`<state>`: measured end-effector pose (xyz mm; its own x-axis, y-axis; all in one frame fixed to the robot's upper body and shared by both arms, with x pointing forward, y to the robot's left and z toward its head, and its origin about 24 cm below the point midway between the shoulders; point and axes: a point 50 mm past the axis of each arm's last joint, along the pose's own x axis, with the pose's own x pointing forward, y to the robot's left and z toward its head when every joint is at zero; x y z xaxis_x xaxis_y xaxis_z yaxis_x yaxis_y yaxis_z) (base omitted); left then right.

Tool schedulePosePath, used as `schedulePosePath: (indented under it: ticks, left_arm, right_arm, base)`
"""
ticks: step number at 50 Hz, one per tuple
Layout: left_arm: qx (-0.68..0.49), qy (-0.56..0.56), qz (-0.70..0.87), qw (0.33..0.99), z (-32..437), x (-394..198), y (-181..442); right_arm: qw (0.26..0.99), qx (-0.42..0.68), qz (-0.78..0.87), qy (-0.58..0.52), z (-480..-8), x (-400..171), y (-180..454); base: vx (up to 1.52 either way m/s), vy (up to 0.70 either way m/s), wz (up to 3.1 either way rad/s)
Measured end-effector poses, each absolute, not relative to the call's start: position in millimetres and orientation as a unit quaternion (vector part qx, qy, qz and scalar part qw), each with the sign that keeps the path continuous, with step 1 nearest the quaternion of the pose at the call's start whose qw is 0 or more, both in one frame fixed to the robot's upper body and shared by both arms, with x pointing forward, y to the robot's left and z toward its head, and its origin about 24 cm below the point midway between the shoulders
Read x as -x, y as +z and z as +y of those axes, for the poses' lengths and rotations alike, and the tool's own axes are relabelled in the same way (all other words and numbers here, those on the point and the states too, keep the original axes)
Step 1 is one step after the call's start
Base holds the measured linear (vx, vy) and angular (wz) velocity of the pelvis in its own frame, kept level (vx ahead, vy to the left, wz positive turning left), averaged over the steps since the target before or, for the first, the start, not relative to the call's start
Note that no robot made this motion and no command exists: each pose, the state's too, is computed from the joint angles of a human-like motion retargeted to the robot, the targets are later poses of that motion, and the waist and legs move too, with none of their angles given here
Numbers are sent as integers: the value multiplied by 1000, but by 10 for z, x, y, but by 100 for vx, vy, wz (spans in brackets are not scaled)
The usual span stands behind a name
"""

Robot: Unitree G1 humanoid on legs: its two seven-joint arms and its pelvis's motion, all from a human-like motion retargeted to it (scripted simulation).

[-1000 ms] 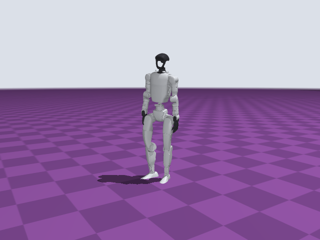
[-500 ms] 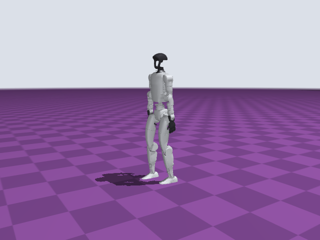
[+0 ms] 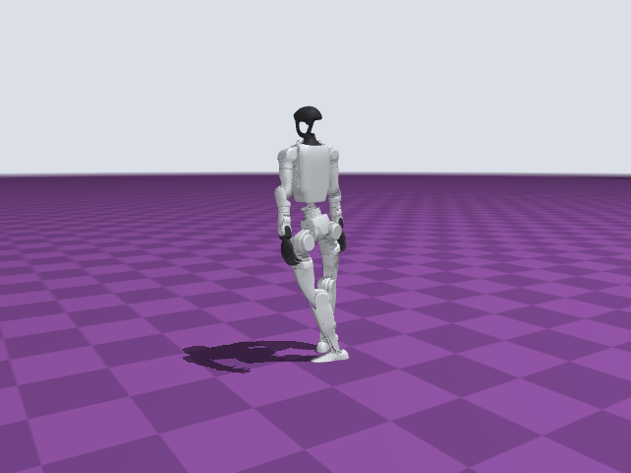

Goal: In place motions

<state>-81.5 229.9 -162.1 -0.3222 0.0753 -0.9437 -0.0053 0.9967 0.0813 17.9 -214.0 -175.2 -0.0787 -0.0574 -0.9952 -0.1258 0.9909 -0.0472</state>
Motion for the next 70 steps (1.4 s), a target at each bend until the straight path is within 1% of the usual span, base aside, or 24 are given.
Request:
schedulePosePath:
  ticks: [5, 12, 19, 24, 28, 35, 38, 41, 45, 48, 51, 54, 57, 59, 63, 70]
  left_arm:
    - [-37, 17, 798, 601, 2283, 603, -1668]
    - [-22, 0, 743, 669, 2111, -39, -1761]
    - [-3, -53, 651, 757, 1869, -757, -1743]
    - [-13, -69, 618, 783, 1831, -943, -1709]
    - [-18, -69, 621, 781, 1857, -878, -1719]
    - [20, -35, 667, 744, 1789, -539, -1784]
    - [22, -24, 687, 726, 1784, -393, -1798]
    - [17, -15, 704, 710, 1793, -255, -1805]
    - [13, -8, 727, 687, 1800, -50, -1806]
    - [28, -7, 744, 668, 1737, 144, -1805]
    - [33, -12, 751, 659, 1678, 191, -1804]
    - [15, -24, 744, 668, 1725, 126, -1807]
    - [-9, -40, 739, 672, 1789, 85, -1805]
    - [-15, -41, 737, 675, 1807, 34, -1805]
    - [2, -31, 722, 691, 1791, -164, -1804]
    - [13, -39, 696, 717, 1813, -372, -1794]
  right_arm:
    - [640, 20, 768, -33, -2220, 62, -1712]
    - [617, -28, 783, -71, -2117, 290, -1711]
    - [598, -55, 797, -70, -1986, 458, -1712]
    - [613, -53, 787, -45, -1895, 339, -1745]
    - [647, -34, 762, -6, -1863, 100, -1781]
    - [730, 30, 681, 53, -1869, -581, -1771]
    - [755, 33, 651, 71, -1823, -781, -1745]
    - [767, 26, 636, 80, -1767, -852, -1735]
    - [753, 20, 651, 89, -1729, -741, -1758]
    - [720, 42, 685, 103, -1781, -527, -1783]
    - [691, 51, 717, 78, -1795, -297, -1801]
    - [661, 12, 750, 29, -1834, -43, -1789]
    - [613, -38, 789, 10, -1815, 262, -1752]
    - [596, -53, 801, -5, -1805, 393, -1733]
    - [596, -59, 801, -27, -1806, 473, -1731]
    - [607, -41, 793, 7, -1773, 402, -1754]
  base:
    - [-16, 34, -223]
    - [-27, 13, -87]
    - [-28, 1, -70]
    - [-19, -6, -103]
    - [-15, -11, -159]
    - [-22, -12, -183]
    - [-12, -14, -155]
    - [1, -22, -165]
    - [30, -23, -91]
    - [53, -12, -3]
    - [35, -13, -50]
    - [34, -12, -79]
    - [38, -14, -38]
    - [27, -13, 14]
    - [12, -12, 2]
    - [8, -9, 0]
